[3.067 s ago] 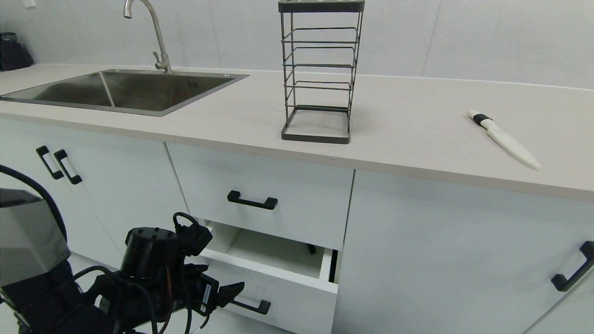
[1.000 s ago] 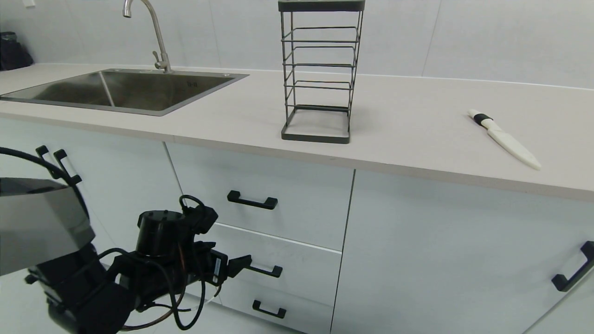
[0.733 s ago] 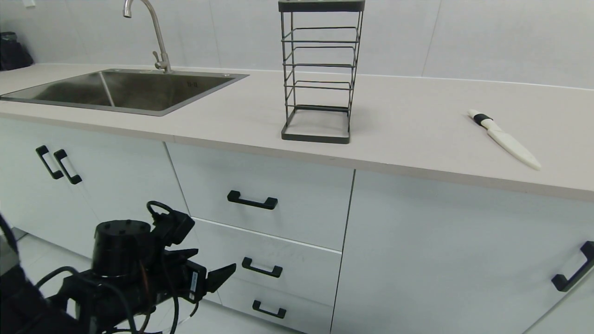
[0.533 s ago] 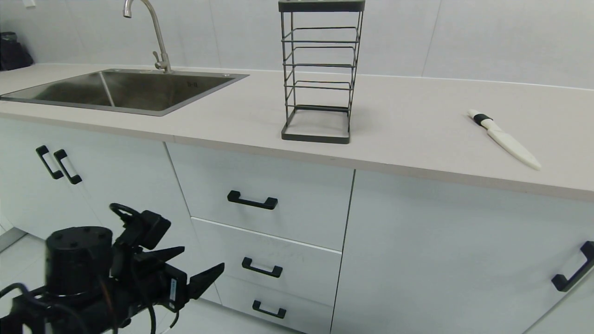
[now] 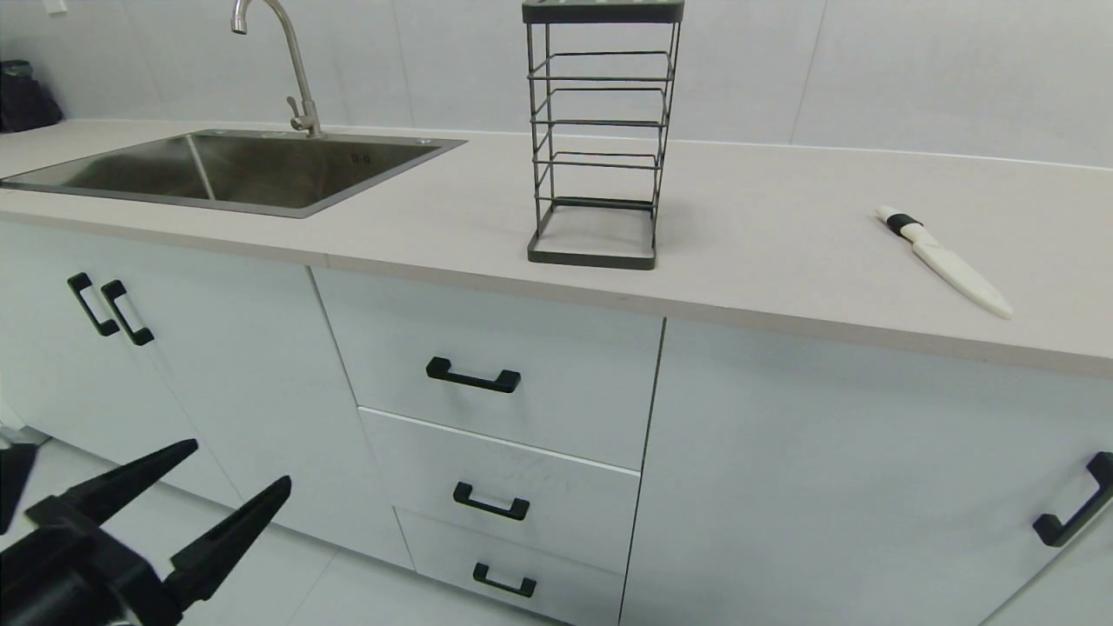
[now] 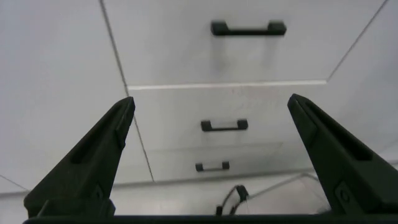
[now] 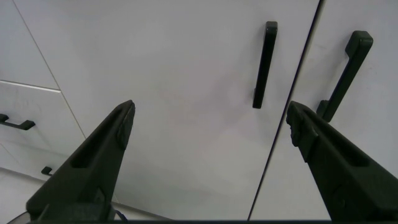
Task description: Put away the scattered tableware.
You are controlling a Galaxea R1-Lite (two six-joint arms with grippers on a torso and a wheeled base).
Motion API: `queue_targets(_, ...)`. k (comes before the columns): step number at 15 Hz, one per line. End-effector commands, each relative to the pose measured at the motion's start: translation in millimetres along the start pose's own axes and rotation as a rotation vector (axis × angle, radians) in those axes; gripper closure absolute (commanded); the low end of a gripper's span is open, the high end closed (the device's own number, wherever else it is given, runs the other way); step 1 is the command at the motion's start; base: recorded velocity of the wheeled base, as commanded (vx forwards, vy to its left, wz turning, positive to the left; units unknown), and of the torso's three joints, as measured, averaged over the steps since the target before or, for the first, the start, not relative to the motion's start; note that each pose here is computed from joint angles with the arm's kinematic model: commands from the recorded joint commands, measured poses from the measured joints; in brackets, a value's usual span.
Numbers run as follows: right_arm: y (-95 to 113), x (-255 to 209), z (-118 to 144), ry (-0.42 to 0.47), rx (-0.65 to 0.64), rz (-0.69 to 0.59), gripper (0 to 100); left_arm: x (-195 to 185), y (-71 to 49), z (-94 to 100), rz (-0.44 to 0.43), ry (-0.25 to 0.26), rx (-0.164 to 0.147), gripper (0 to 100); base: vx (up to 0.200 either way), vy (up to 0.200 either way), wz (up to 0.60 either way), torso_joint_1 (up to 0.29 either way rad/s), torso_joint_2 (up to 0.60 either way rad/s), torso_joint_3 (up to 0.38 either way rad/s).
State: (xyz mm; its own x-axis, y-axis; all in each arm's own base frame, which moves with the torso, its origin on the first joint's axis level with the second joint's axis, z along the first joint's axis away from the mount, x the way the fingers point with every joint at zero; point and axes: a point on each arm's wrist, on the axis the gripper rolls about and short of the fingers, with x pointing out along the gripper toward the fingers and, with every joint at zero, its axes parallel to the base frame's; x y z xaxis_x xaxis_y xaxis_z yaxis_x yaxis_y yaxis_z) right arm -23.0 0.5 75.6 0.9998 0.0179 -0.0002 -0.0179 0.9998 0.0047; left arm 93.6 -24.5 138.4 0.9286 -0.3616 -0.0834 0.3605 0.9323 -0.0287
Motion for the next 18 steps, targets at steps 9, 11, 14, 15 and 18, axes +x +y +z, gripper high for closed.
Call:
queue_targets(9, 0, 0, 0, 0.001, 0.000, 0.001, 0, -111, -21.9, -71.1, 0.181, -0.080, 0.159, 0, 0.000, 0.000, 0.00, 0.000, 0.00, 0.000)
queue_targets(11, 0, 0, 0, 0.001, 0.000, 0.001, 0, -111, -21.4, -69.2, 0.198, -0.110, 0.154, 0, 0.000, 0.000, 0.00, 0.000, 0.00, 0.000)
queue_targets(14, 0, 0, 0, 0.001, 0.000, 0.001, 0, -111, -19.4, -72.3, 0.282, -0.081, 0.105, 0, 0.000, 0.000, 0.00, 0.000, 0.00, 0.000)
queue_targets(15, 0, 0, 0, 0.001, 0.000, 0.001, 0, -111, -18.3, -72.3, 0.331, -0.086, 0.062, 0, 0.000, 0.000, 0.00, 0.000, 0.00, 0.000)
queue_targets(18, 0, 0, 0, 0.001, -0.002, 0.001, 0, -111, -18.2, -72.7, 0.331, -0.088, 0.029, 0, 0.000, 0.000, 0.00, 0.000, 0.00, 0.000)
